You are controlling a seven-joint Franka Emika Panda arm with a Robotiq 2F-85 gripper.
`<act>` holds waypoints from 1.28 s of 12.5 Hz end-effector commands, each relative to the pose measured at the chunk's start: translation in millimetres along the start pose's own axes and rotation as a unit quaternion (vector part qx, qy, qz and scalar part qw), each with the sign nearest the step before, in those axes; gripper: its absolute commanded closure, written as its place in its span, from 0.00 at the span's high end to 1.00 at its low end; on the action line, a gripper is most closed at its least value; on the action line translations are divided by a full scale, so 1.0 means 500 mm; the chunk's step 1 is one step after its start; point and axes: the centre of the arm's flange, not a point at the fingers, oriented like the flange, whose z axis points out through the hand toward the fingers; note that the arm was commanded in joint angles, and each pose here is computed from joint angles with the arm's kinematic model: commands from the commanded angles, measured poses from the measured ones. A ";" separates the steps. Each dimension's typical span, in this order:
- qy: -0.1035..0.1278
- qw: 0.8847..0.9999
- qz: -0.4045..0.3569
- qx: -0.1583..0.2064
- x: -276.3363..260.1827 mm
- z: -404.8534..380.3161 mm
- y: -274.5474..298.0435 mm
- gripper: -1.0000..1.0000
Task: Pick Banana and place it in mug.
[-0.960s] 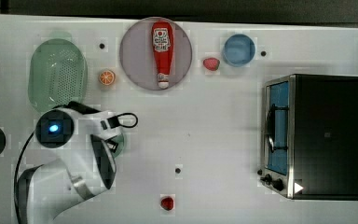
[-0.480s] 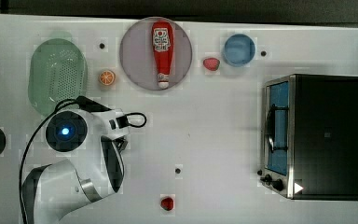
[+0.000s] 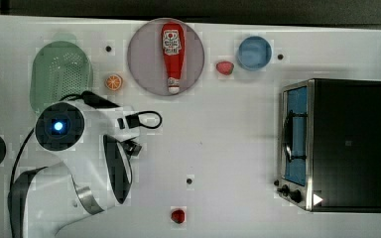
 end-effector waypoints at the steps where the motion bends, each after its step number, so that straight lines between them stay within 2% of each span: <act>1: 0.053 0.991 0.115 0.048 0.126 -0.308 0.146 1.00; 3: 0.040 0.986 0.156 0.035 0.162 -0.387 0.241 1.00; 5: 0.037 0.981 0.189 0.031 0.192 -0.451 0.317 1.00; 8: 0.021 0.976 0.218 0.013 0.202 -0.504 0.388 1.00; 12: 0.033 0.974 0.225 0.024 0.218 -0.510 0.399 1.00; 16: 0.028 0.974 0.225 0.019 0.223 -0.497 0.395 1.00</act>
